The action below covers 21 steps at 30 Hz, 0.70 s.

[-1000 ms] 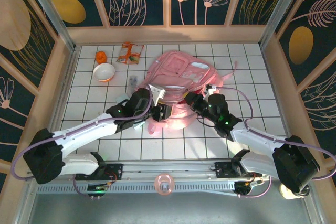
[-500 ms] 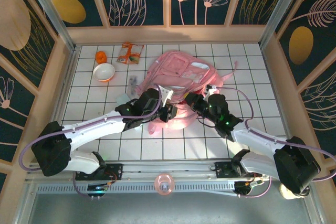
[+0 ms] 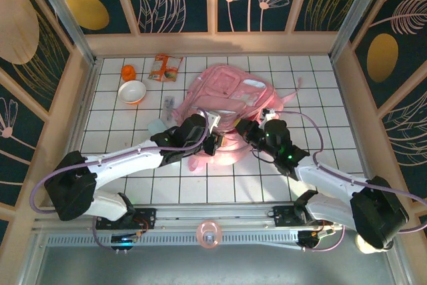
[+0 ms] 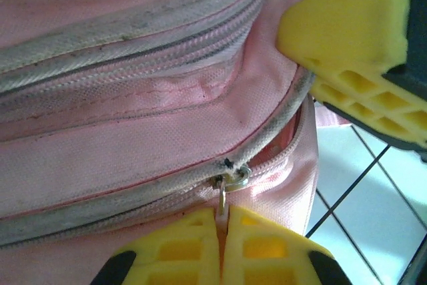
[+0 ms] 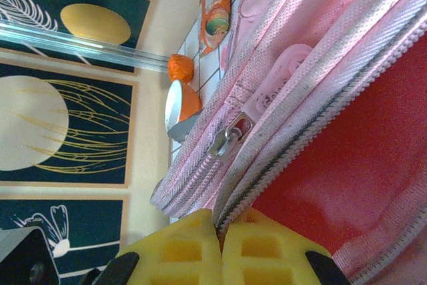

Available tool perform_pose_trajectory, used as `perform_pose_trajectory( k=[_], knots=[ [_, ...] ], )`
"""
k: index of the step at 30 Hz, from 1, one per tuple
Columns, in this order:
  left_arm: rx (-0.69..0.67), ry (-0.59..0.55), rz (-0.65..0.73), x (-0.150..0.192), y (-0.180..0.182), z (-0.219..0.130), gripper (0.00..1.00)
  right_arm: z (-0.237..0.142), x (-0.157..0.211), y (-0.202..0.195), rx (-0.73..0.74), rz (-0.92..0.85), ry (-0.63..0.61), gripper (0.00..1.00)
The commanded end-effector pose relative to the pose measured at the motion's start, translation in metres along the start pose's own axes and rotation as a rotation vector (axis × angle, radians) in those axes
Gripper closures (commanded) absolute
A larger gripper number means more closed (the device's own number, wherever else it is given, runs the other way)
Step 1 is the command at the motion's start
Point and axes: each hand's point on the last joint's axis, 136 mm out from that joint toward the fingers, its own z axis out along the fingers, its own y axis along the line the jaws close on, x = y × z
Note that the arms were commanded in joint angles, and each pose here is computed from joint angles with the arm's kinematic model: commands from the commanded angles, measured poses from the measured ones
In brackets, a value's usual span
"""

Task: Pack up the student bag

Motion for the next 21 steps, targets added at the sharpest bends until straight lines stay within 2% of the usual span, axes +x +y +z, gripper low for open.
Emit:
perform_pose_trajectory(
  k=[1,3,4,8,11,19,20,21],
  knots=[
    [-0.043,-0.036,0.007,-0.009,0.007,-0.009,1.0,-0.012,-0.022,0.036,-0.084,-0.047,-0.062,1.0],
    [0.012,-0.049,0.013,-0.009,-0.001,-0.011,1.0,-0.014,-0.023,0.036,-0.084,-0.033,-0.064,1.0],
    [0.033,-0.053,0.013,-0.009,-0.005,-0.01,1.0,-0.013,-0.021,0.036,-0.088,-0.024,-0.056,0.97],
    [0.113,-0.061,0.021,-0.013,-0.02,-0.01,1.0,-0.008,-0.01,0.041,-0.127,0.035,-0.03,0.67],
    [0.138,-0.071,0.039,-0.019,-0.026,-0.01,1.0,-0.005,-0.003,0.041,-0.131,0.068,-0.028,0.58],
    [0.199,-0.08,0.064,-0.022,-0.038,-0.014,1.0,0.011,0.01,0.036,-0.133,0.122,-0.012,0.56],
    [0.199,-0.08,0.065,-0.022,-0.038,-0.014,1.0,0.014,0.011,0.037,-0.132,0.119,-0.009,0.58],
    [0.193,-0.082,0.07,-0.022,-0.037,-0.014,1.0,0.015,0.011,0.037,-0.127,0.109,-0.007,0.64]
  ],
)
